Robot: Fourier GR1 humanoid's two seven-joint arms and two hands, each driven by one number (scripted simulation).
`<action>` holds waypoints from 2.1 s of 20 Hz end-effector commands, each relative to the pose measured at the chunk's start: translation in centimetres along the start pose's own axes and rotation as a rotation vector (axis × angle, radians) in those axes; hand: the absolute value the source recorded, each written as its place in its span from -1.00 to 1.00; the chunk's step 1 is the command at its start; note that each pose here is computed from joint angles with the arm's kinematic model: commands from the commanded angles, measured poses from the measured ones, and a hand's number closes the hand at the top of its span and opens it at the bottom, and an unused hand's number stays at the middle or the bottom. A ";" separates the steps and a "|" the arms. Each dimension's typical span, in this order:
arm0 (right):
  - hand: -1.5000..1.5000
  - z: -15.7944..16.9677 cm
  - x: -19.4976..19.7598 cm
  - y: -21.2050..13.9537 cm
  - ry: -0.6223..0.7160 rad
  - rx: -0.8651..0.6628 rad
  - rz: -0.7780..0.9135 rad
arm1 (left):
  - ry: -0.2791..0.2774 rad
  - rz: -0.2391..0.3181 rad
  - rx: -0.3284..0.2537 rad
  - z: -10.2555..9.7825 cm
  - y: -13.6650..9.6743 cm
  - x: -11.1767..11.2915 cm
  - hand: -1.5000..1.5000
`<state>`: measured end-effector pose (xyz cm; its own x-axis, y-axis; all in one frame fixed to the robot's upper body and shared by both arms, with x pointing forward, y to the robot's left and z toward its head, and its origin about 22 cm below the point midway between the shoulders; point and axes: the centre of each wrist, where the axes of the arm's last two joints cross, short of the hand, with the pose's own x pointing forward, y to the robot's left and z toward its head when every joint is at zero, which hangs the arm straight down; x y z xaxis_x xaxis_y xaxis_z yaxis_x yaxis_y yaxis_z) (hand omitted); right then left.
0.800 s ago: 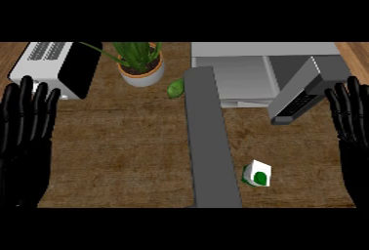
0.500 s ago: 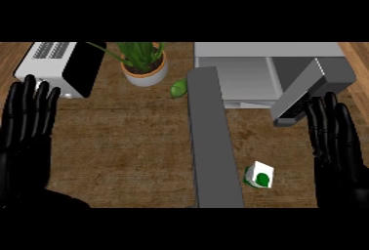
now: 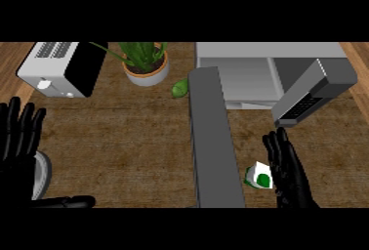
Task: Pick up the milk, place it into the microwave and close the microwave
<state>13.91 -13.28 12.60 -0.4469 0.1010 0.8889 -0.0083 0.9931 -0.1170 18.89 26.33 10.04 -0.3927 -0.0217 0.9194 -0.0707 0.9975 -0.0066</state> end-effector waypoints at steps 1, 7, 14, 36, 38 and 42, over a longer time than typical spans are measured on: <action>-1.00 2.4 -0.3 1.8 0.030 -0.035 0.039 | 0.008 0.000 -0.001 2.4 0.6 1.8 -1.00; -1.00 2.9 -1.5 1.7 0.094 -0.070 0.109 | 0.024 0.001 -0.017 4.2 3.3 2.1 -1.00; -1.00 3.7 -3.1 0.5 0.123 -0.122 0.093 | 0.000 -0.003 -0.007 4.8 3.4 5.3 -1.00; -1.00 8.5 -16.3 -6.1 0.302 -0.265 0.128 | 0.016 0.018 0.005 7.8 6.2 5.2 -1.00; -1.00 8.7 -16.7 -5.5 0.310 -0.253 0.145 | 0.013 0.005 0.004 8.6 7.2 4.7 -1.00; -1.00 11.0 -17.7 -8.6 0.296 -0.237 0.120 | -0.013 -0.003 0.003 8.3 6.1 4.6 -1.00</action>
<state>13.51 -21.93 -5.96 -0.1553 0.2071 0.9659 0.2579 0.9524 -0.1627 9.64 32.46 11.26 -0.3831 -0.0120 0.9236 -0.0629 0.9979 -0.0131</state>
